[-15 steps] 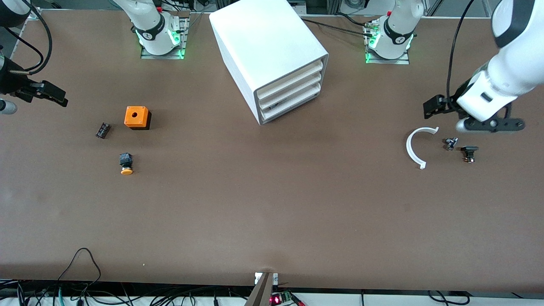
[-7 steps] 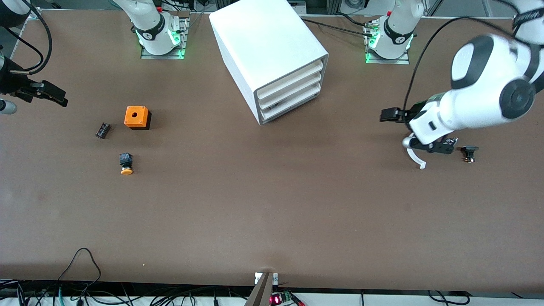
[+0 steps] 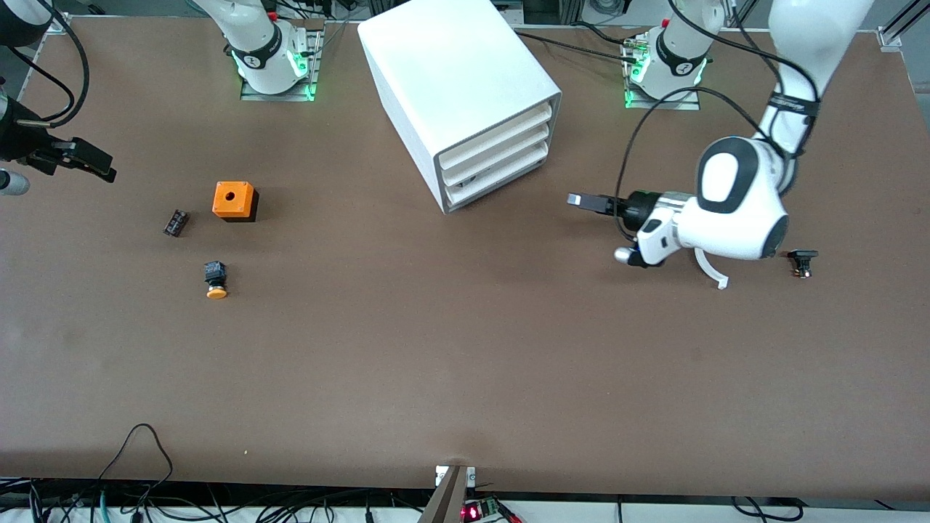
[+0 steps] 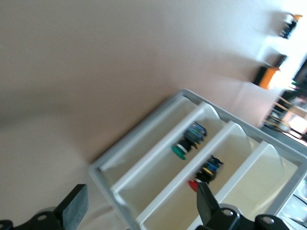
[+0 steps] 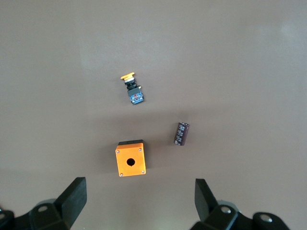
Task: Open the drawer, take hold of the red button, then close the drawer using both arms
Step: 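Reach the left gripper to the white cabinet's drawer handle and grasp it, then pull the drawer open with the left gripper while the right gripper advances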
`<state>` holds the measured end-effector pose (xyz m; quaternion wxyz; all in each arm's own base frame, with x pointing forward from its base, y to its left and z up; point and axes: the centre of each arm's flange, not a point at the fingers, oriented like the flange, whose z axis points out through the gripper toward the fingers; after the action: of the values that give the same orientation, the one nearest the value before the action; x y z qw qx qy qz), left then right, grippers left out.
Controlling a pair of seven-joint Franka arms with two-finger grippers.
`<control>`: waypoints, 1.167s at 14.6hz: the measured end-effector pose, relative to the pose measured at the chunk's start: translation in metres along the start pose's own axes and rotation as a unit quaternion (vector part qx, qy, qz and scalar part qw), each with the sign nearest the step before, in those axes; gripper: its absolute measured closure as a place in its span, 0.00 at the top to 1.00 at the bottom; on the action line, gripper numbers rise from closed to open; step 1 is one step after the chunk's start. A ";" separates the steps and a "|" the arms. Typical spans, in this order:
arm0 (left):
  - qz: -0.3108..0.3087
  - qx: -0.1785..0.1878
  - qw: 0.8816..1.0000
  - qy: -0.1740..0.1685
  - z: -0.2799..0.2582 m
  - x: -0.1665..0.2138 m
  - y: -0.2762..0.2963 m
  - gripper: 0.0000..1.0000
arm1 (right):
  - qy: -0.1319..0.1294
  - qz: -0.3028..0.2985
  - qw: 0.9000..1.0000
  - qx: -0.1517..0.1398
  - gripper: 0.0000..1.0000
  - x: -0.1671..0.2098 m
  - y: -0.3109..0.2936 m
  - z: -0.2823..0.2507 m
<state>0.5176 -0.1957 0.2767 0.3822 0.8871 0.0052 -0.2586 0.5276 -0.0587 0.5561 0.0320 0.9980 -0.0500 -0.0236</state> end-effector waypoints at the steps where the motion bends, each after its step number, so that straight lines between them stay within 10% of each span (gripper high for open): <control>1: 0.013 -0.007 1.000 -0.006 0.023 -0.005 -0.003 1.00 | 0.000 0.000 1.000 0.000 1.00 0.000 0.000 0.000; 17: 0.086 0.014 0.994 -0.071 0.148 -0.053 0.011 0.84 | -0.015 -0.074 0.997 -0.010 1.00 -0.014 -0.083 -0.008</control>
<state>0.4066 -0.2942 0.2235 0.3898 0.8690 -0.1017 -0.2874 0.5222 0.0256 0.5596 0.0394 0.9981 0.0239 -0.0414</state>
